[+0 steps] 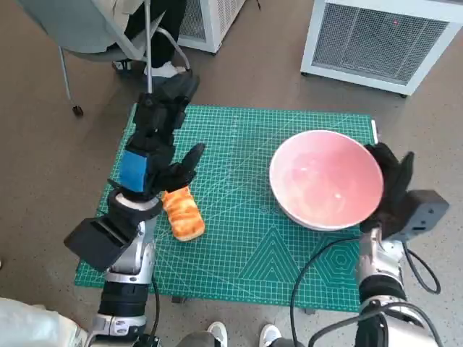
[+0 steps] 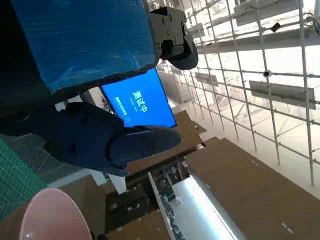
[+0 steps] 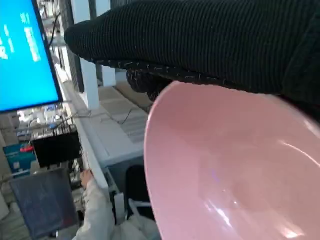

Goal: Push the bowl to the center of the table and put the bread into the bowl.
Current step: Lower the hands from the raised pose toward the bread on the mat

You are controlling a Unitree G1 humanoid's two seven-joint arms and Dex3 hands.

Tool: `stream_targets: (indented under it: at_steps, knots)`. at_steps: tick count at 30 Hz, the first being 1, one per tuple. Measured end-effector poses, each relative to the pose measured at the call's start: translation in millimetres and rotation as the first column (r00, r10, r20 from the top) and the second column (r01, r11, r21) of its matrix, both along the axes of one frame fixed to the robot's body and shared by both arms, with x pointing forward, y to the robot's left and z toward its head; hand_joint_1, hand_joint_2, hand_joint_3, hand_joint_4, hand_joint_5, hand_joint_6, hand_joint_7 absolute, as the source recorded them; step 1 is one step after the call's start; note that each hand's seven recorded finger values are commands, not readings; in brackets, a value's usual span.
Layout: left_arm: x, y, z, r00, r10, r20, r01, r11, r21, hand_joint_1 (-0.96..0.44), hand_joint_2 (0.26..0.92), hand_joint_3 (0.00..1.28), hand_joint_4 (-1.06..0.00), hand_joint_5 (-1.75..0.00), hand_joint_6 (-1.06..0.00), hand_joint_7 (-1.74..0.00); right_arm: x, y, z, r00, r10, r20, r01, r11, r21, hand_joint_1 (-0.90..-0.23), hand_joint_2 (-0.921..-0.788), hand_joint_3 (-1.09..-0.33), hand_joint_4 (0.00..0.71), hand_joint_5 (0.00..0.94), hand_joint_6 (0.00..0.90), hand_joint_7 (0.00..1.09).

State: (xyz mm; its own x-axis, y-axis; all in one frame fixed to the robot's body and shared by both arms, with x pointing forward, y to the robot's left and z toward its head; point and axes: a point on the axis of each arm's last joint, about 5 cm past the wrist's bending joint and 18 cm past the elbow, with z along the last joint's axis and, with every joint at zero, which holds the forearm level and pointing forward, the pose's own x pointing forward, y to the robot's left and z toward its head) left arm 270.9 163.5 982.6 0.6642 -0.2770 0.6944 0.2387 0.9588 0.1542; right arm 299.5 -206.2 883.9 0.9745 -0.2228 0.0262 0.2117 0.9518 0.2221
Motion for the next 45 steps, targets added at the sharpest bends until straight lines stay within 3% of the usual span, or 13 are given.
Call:
stream_targets:
  at_steps: [12, 23, 38, 45]
  knots:
    - [-1.9, 4.8, -2.5, 0.999, 0.035, 0.006, -0.035, 0.999, -0.003, -0.34, 0.921, 0.43, -0.22, -0.13, -0.01, -0.68, 13.6, 22.5, 12.1, 0.999, 0.053, 0.012, -0.054, 0.998, 0.037, -0.532, -0.921, -0.790, 0.304, 0.009, 0.311, 0.10]
    - [-2.8, 9.0, -3.6, 0.998, 0.061, 0.008, -0.061, 0.998, -0.003, -0.35, 0.921, 0.42, -0.24, -0.11, -0.02, -0.66, 20.8, 45.0, 19.2, 0.991, 0.135, 0.011, -0.135, 0.991, -0.002, -0.540, -0.921, -0.802, 0.309, 0.008, 0.306, 0.10]
    - [-2.2, 13.1, -6.2, 0.995, 0.098, 0.001, -0.098, 0.995, 0.006, -0.34, 0.921, 0.42, -0.25, -0.08, -0.04, -0.64, 29.3, 59.5, 31.2, 0.981, 0.196, 0.002, -0.195, 0.979, -0.064, -0.541, -0.921, -0.819, 0.304, 0.003, 0.299, 0.11]
    - [-2.7, 24.1, -4.0, 0.990, 0.139, 0.029, -0.141, 0.984, 0.107, -0.36, 0.921, 0.41, -0.27, -0.08, -0.06, -0.63, 31.2, 53.7, 35.4, 0.984, 0.180, 0.007, -0.178, 0.977, -0.114, -0.555, -0.921, -0.779, 0.311, 0.005, 0.303, 0.12]
